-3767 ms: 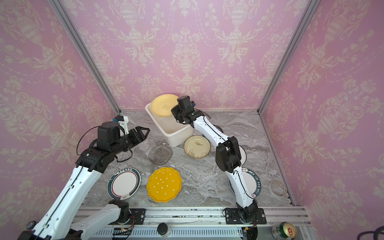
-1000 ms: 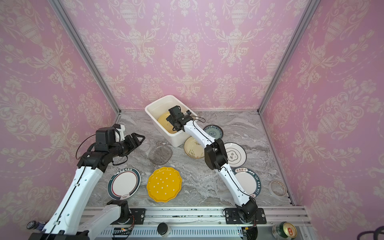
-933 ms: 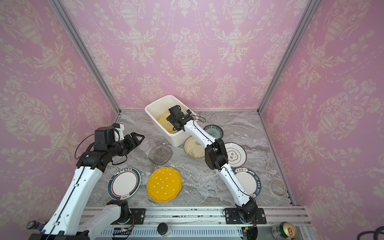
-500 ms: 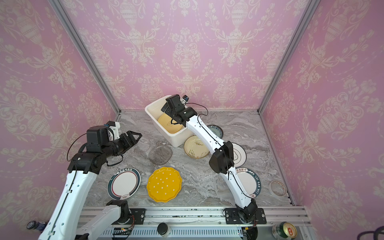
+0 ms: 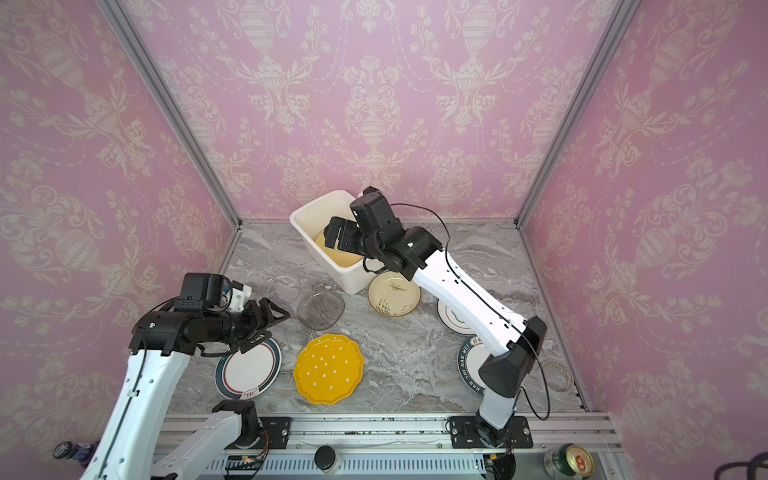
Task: Place the plates into the plastic bin on the countertop
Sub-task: 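Withdraw the right gripper from the bin toward the yellow dotted plate, then close both grippers on opposite rims of the yellow scalloped dotted plate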
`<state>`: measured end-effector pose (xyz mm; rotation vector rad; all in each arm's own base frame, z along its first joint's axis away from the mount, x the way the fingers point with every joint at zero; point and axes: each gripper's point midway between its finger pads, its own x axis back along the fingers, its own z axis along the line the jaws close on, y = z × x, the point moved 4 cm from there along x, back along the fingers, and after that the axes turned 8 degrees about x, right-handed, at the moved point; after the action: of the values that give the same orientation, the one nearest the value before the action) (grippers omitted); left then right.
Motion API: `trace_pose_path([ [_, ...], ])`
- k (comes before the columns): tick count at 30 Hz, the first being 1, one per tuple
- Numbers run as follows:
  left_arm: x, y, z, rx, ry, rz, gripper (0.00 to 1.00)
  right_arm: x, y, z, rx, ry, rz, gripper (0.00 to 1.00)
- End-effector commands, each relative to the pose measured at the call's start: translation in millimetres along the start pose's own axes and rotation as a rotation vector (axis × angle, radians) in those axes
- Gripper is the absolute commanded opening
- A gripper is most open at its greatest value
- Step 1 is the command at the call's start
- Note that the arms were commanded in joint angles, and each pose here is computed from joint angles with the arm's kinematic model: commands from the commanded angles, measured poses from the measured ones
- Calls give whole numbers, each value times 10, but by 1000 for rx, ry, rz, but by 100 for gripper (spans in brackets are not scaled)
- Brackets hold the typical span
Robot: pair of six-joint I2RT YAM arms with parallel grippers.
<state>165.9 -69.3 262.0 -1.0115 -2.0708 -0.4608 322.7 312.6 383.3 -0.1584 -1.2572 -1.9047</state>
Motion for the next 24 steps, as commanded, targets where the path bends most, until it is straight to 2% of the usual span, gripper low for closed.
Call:
trace_pose_path([
  [1, -26, -214, 203, 14, 64, 97, 80, 205, -438, -95, 13, 20, 95, 99],
  [3, -55, -217, 283, 15, 98, 88, 86, 320, -721, -234, -17, -10, 139, 100],
  [4, -76, -206, 310, 10, 101, 76, 95, 356, -873, -284, -34, -12, 160, 100],
  [5, -99, -198, 317, 4, 95, 71, 99, 393, -990, -340, -56, -21, 174, 100],
  [11, -332, -210, 458, 32, 92, 93, 99, 431, -1691, -573, -164, -30, 227, 100],
  [24, -690, -238, 773, 38, 189, 129, 99, 45, -2627, -903, -377, 0, 366, 100],
])
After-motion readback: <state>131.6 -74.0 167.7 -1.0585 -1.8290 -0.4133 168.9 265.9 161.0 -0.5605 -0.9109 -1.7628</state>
